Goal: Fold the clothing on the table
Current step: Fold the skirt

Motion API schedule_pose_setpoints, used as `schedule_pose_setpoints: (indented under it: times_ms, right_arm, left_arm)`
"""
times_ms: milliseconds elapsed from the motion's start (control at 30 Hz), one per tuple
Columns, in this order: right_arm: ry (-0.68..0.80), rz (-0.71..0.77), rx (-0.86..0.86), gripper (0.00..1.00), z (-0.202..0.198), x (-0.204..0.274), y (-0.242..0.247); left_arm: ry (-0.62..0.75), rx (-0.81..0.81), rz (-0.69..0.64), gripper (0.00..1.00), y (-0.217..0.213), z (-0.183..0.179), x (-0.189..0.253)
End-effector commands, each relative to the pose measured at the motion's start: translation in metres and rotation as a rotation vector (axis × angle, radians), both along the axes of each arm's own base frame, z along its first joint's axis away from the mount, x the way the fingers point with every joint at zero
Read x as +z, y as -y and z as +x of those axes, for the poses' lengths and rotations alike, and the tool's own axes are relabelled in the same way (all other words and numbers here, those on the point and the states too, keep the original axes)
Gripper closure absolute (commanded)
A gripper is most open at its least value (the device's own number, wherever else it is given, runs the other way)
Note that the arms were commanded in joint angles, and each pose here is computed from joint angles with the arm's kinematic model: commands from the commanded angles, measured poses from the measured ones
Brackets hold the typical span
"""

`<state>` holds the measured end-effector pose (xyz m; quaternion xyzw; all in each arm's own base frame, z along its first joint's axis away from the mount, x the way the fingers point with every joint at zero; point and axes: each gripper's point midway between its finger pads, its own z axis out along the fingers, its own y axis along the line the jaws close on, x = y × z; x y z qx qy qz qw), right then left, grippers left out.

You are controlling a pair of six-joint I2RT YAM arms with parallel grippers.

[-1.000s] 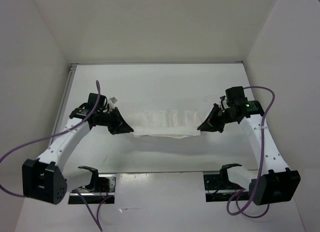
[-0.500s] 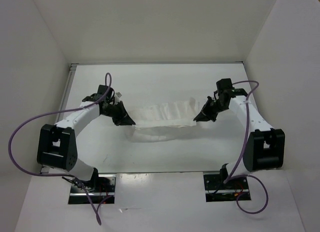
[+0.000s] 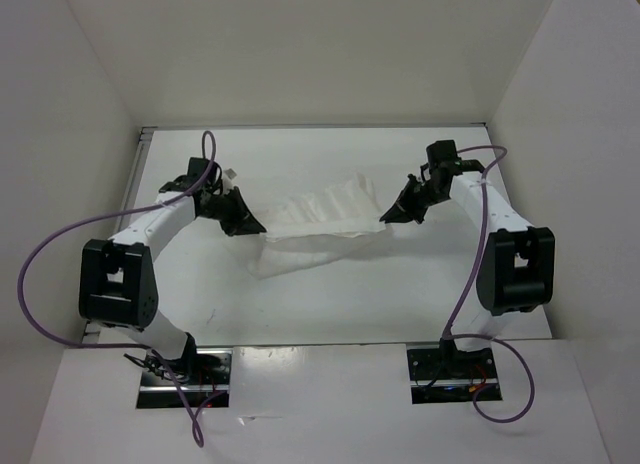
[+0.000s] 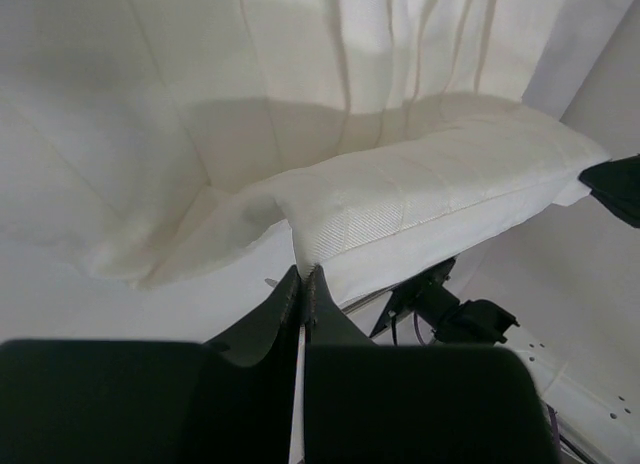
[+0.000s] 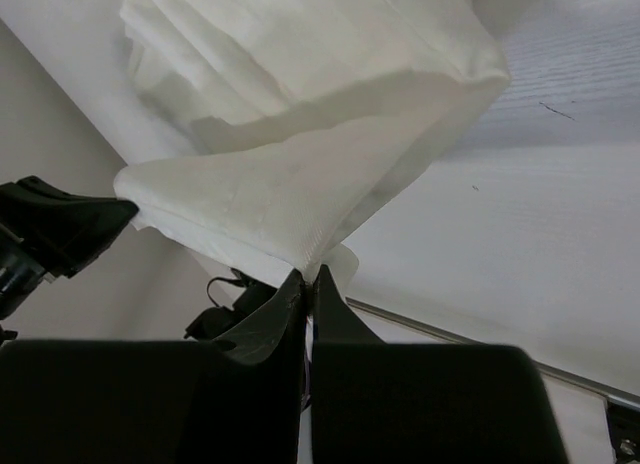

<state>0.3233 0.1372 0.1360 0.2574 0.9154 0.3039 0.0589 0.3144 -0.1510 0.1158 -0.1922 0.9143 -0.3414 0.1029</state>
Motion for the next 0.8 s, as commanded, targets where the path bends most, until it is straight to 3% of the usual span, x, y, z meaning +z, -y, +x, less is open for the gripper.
schedule_pose_setpoints:
  times_ms: [0,133,200,333,533,667,767]
  right_arm:
    - [0.168,-0.146,-0.081,1.00,0.023,0.025,0.041]
    - [0.315,-0.194,-0.082,1.00,0.024,0.068,0.049]
    - [0.401,-0.189,-0.090,1.00,0.022,0.095,0.049]
    - [0.576,-0.164,-0.050,1.00,0.013,0.146,0.044]
    - [0.790,-0.183,-0.061,1.00,-0.006,0.201,0.052]
    - [0.887,-0.167,-0.063,1.00,-0.016,0.243,0.051]
    - [0.884,-0.180,-0.063,1.00,-0.022,0.239,0.053]
  left_arm:
    - [0.013,0.044,0.173,1.00,-0.044,0.014,-0.009]
    - [0.170,-0.001,0.106,1.00,-0.033,0.031,0.046]
    - [0.313,-0.025,0.084,1.00,-0.029,0.041,0.086]
    - [0.480,-0.100,-0.014,1.00,-0.014,0.025,0.148]
    - [0.718,0.006,0.045,1.00,-0.033,0.002,0.206]
    - [0.787,-0.006,0.014,1.00,-0.030,-0.004,0.246]
    - [0.812,-0.006,0.013,1.00,-0.030,-0.010,0.255]
